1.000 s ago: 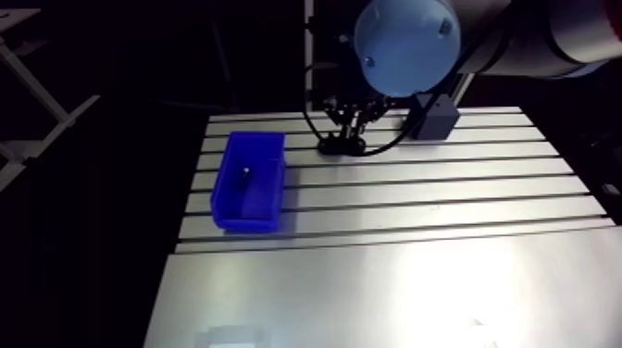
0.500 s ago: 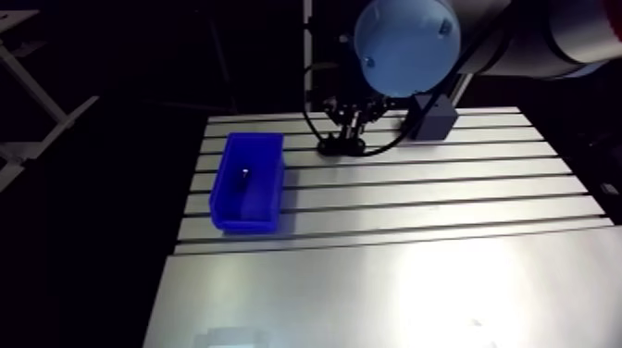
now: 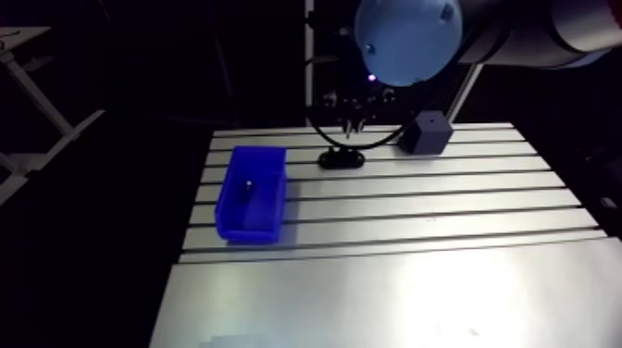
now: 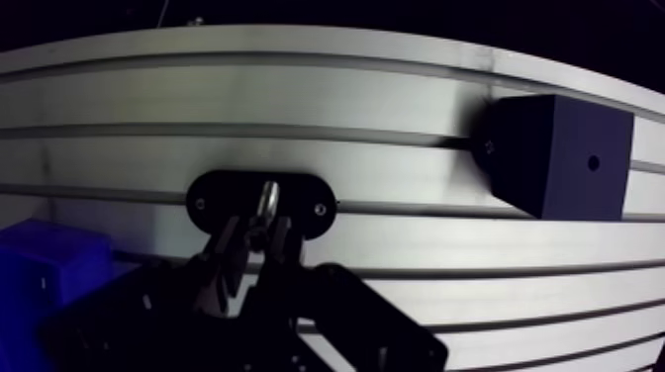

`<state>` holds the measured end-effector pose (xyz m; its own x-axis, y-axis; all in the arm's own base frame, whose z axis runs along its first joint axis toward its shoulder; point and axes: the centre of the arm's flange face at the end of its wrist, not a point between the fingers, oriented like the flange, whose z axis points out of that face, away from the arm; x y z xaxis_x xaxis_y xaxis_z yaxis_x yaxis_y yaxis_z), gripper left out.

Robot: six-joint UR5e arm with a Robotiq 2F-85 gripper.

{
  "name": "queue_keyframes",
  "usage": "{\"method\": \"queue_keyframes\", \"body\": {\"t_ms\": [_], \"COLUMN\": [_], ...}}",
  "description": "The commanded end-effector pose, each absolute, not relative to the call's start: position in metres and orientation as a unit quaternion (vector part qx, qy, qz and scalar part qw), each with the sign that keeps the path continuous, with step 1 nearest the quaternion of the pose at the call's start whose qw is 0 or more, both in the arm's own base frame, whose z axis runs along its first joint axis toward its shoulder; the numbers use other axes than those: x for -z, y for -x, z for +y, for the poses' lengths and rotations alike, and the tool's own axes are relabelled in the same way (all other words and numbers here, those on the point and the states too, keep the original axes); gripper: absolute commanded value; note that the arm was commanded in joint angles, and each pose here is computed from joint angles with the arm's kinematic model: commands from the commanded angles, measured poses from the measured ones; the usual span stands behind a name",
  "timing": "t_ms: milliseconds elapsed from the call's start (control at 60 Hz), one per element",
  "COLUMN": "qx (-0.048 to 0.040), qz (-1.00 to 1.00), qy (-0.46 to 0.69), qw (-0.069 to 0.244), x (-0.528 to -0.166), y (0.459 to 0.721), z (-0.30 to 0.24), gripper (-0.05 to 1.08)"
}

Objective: Pick up the M10 bolt and insert it into the hole until fully seated.

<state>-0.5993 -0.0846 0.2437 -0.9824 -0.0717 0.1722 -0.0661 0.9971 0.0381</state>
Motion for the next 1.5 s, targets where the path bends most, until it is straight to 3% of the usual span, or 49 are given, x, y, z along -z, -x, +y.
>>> {"method": "queue_keyframes", "body": {"t_ms": [17,100,217,467,683,850,1033,1133,1500], "qx": [0.0173,0.0216,0.0193,0.0174,0.0021,-0.0061,-0.0072,-0.0105,-0.0139], "qz": [-0.994,-0.993,-0.997,-0.999,-0.999,-0.998,-0.997,-0.996,-0.996], "qy": [-0.036,-0.032,-0.02,0.017,0.031,0.037,0.035,0.035,0.027], "qw": [0.102,0.111,0.077,0.04,-0.032,-0.052,-0.067,-0.083,-0.081], "x": [-0.291,-0.323,-0.358,-0.43,-0.437,-0.44,-0.424,-0.42,-0.428], "y": [0.596,0.599,0.609,0.642,0.683,0.704,0.722,0.723,0.715], "z": [-0.084,-0.078,-0.063,-0.01,0.049,0.067,0.074,0.074,0.056], "gripper": [0.98,1.05,1.07,1.07,1.07,1.07,1.08,1.08,1.08]}}
